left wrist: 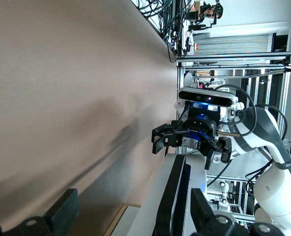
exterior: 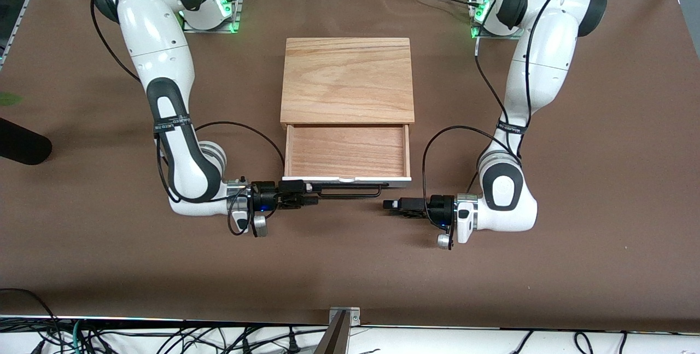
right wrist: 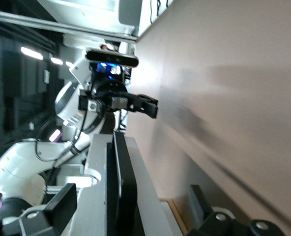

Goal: Pull top drawer with both arms simultaneously

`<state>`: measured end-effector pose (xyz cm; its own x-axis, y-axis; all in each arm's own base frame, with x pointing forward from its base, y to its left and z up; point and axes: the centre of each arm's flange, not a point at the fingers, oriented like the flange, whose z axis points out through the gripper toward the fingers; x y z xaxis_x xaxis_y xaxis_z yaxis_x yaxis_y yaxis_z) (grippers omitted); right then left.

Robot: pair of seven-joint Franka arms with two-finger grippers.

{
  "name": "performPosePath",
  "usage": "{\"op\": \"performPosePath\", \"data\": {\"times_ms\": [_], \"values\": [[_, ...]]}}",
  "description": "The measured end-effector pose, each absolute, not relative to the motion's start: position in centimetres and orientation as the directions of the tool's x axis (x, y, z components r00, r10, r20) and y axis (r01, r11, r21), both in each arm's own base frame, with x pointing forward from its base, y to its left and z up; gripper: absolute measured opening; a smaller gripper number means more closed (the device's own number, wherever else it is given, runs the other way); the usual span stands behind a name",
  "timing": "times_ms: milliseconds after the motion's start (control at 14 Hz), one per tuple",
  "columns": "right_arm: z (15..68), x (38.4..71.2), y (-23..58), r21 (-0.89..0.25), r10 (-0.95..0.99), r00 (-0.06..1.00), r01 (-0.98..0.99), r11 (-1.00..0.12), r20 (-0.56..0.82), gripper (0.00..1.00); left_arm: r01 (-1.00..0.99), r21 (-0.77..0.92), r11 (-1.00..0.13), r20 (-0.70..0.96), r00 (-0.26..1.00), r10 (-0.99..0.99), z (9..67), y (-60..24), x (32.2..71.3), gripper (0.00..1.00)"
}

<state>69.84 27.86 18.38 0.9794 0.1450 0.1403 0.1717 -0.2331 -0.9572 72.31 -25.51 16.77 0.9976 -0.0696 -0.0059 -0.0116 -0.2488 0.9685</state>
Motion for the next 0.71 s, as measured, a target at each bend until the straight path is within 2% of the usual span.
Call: {"op": "performPosePath", "data": {"times_ms": [357, 500, 714], "values": [[23.0, 71.6, 18.8, -0.905, 0.255, 0.963, 0.188, -0.381, 0.092, 1.00, 0.049, 0.966, -0.254, -0.064, 0.997, -0.050, 17.6, -25.5, 72.8, 1.00], [24.5, 71.8, 13.4, -0.863, 0.302, 0.952, 0.200, -0.463, 0.058, 1.00, 0.032, 0.949, -0.314, -0.056, 0.996, -0.068, 18.0, -24.5, 73.1, 1.00], [29.3, 71.8, 8.6, -0.734, 0.312, 0.949, 0.188, -0.653, -0.035, 1.00, -0.017, 0.912, -0.409, -0.042, 0.990, -0.136, 20.3, -22.7, 73.6, 1.00]]}}
